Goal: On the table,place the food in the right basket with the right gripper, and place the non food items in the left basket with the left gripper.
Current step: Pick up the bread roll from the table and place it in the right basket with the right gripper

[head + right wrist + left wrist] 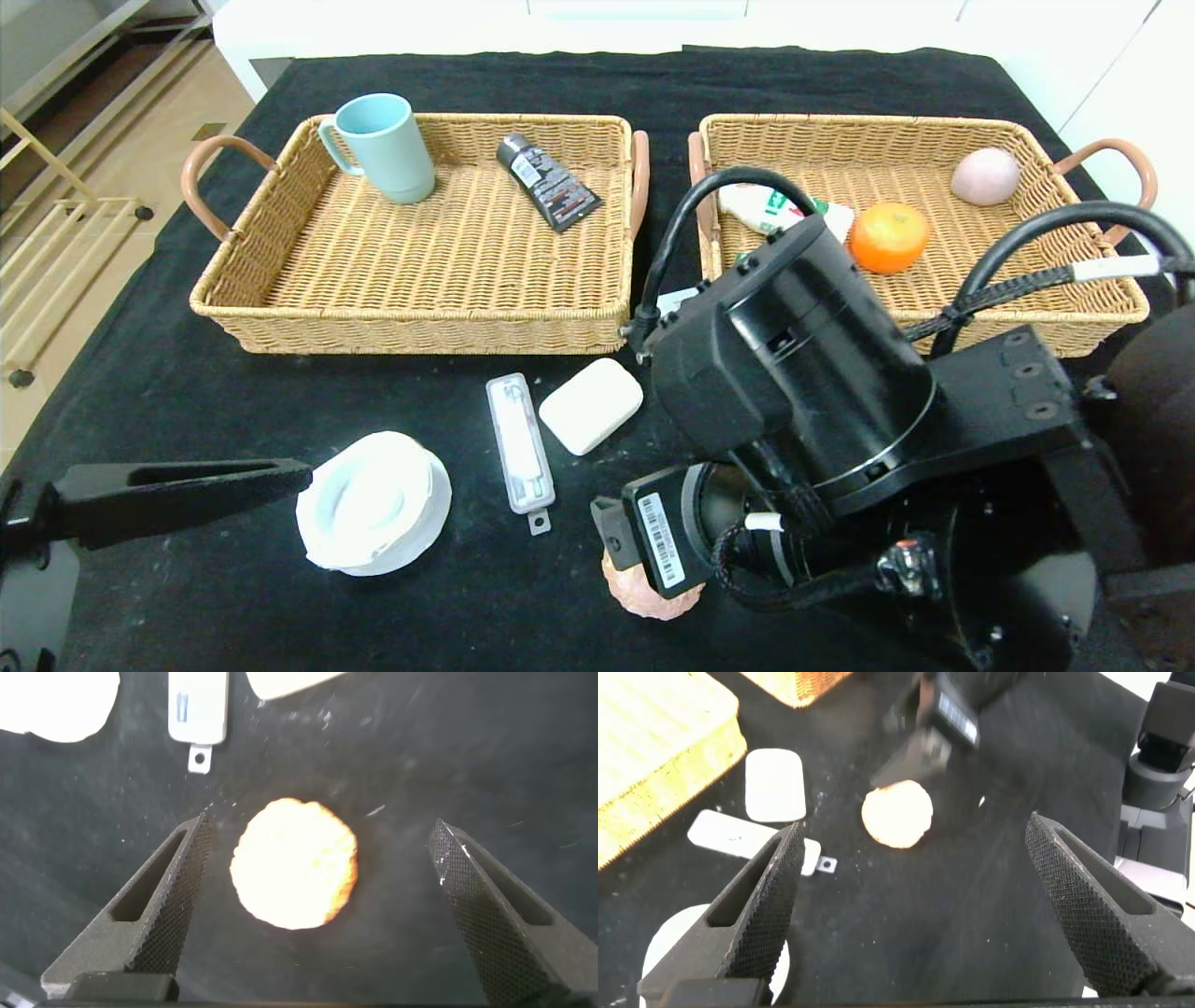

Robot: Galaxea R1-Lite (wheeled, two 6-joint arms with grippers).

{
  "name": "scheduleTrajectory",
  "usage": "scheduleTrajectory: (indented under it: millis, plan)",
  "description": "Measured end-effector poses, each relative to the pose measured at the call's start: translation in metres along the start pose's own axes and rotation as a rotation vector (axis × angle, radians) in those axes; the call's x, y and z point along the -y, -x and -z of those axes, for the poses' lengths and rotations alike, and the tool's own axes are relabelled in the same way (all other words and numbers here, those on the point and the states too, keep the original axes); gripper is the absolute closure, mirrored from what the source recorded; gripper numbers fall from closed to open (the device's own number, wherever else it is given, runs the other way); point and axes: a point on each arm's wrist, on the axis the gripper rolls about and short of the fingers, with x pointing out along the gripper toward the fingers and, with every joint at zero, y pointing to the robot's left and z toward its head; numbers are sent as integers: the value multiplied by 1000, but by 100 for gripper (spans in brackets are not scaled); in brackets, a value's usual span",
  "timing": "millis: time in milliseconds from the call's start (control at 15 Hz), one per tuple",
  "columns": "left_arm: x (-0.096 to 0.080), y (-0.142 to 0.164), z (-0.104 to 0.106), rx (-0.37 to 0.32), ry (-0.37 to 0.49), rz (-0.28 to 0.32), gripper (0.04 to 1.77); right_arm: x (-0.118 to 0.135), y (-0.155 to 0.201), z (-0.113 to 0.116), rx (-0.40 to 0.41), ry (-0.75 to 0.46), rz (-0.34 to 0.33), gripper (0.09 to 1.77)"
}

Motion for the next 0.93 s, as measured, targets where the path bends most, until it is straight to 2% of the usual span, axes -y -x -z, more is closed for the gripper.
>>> scheduleTrajectory:
  millis: [333,933]
  plan:
    - [1,3,-1,11,-4,-2,9,-12,-18,12,-52,16,10,16]
    - [1,4,-2,15,-6,-4,9,-13,-36,21,-83,36,64,15]
